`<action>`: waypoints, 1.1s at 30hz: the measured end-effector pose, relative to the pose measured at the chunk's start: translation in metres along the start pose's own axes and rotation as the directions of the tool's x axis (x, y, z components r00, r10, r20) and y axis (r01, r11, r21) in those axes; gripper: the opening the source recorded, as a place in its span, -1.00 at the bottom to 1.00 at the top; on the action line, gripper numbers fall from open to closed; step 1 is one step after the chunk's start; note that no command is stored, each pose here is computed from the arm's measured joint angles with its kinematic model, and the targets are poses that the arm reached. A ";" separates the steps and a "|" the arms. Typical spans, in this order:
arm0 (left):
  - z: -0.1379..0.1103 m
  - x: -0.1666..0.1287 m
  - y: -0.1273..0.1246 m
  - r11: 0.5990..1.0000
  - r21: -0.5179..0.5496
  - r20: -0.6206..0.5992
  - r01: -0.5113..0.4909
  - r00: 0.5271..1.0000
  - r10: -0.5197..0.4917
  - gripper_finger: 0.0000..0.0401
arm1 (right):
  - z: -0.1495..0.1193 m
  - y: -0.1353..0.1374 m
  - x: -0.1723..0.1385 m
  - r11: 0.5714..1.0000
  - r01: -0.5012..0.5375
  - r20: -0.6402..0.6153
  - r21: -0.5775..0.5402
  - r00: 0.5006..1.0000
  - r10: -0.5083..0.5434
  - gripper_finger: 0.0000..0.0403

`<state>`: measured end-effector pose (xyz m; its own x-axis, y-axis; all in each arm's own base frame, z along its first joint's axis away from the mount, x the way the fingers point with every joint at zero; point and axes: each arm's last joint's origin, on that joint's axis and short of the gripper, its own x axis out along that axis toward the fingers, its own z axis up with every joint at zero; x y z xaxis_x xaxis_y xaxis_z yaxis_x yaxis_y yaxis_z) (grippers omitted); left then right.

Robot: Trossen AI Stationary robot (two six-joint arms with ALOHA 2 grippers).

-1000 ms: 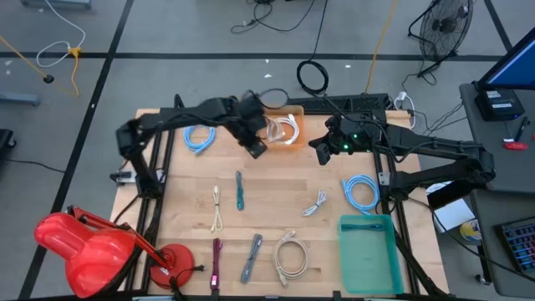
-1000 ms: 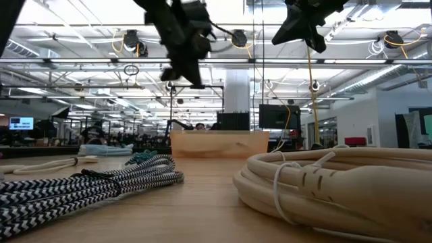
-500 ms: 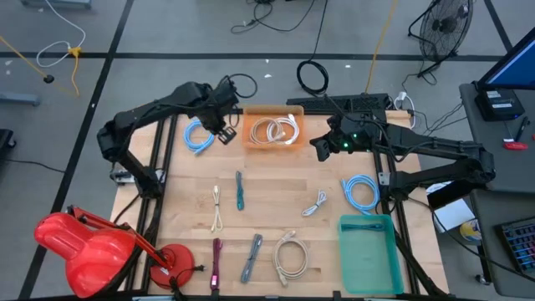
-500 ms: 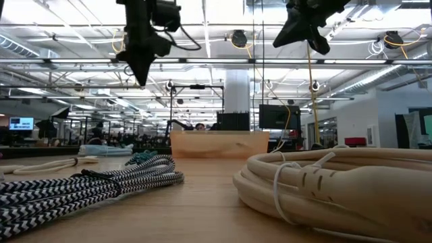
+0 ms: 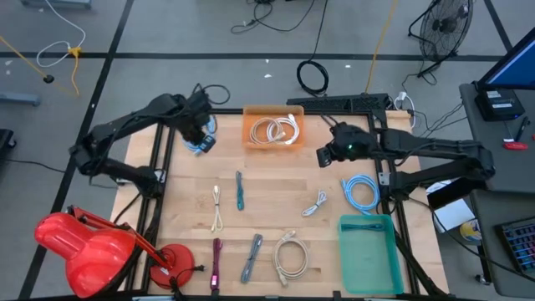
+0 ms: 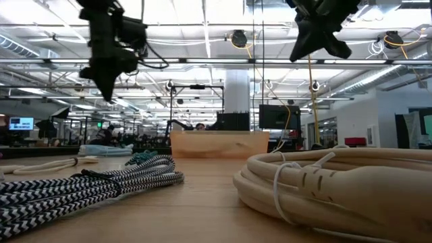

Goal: Pick & Place USB Port
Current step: Put the small pink charger cable into the green bin

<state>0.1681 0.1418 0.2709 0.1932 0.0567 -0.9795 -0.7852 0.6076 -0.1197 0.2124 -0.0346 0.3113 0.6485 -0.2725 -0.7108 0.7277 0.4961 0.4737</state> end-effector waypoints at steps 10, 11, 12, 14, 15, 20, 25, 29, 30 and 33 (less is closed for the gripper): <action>-0.035 -0.001 0.005 0.984 -0.085 0.101 0.154 0.984 -0.146 -1.00 | -0.046 0.028 0.026 0.989 -0.061 -0.281 -0.135 0.960 0.021 -1.00; -0.035 -0.001 0.004 0.984 -0.084 0.104 0.160 0.983 -0.151 -1.00 | -0.051 0.031 0.028 0.984 -0.079 -0.312 -0.161 0.950 0.025 -1.00; -0.035 -0.001 0.004 0.983 -0.080 0.106 0.163 0.982 -0.154 -1.00 | -0.057 0.034 0.030 0.977 -0.098 -0.342 -0.190 0.939 0.028 -1.00; -0.035 -0.001 0.002 0.982 -0.072 0.109 0.173 0.980 -0.165 -1.00 | -0.067 0.038 0.032 0.959 -0.149 -0.410 -0.239 0.911 0.040 -1.00; -0.035 -0.001 0.001 0.982 -0.067 0.111 0.176 0.980 -0.168 -1.00 | -0.072 0.041 0.032 0.949 -0.177 -0.441 -0.261 0.897 0.046 -1.00; -0.032 -0.002 -0.005 0.973 -0.034 0.135 0.226 0.966 -0.220 -1.00 | -0.091 0.048 0.027 0.902 -0.279 -0.534 -0.329 0.843 0.066 -1.00; -0.041 -0.001 -0.013 0.946 -0.003 0.026 0.325 0.945 -0.325 -0.99 | -0.099 0.050 0.024 0.901 -0.280 -0.548 -0.331 0.834 0.058 -1.00; -0.056 0.000 -0.024 0.938 0.020 -0.109 0.347 0.933 -0.343 -0.99 | -0.099 0.050 0.023 0.901 -0.276 -0.541 -0.335 0.839 0.056 -1.00; -0.060 0.000 -0.027 0.941 0.019 -0.147 0.339 0.932 -0.332 -0.99 | -0.099 0.050 0.024 0.901 -0.272 -0.536 -0.337 0.843 0.054 -1.00; -0.073 0.000 -0.039 0.952 0.015 -0.225 0.305 0.929 -0.294 -0.99 | -0.098 0.050 0.024 0.900 -0.265 -0.524 -0.347 0.850 0.049 -1.00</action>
<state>0.1562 0.0601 0.2636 0.2776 -0.3040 -0.9113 -0.6800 0.6080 -0.4099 0.2423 0.0648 0.2668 0.4700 0.2243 -0.8537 0.4051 0.8045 0.4343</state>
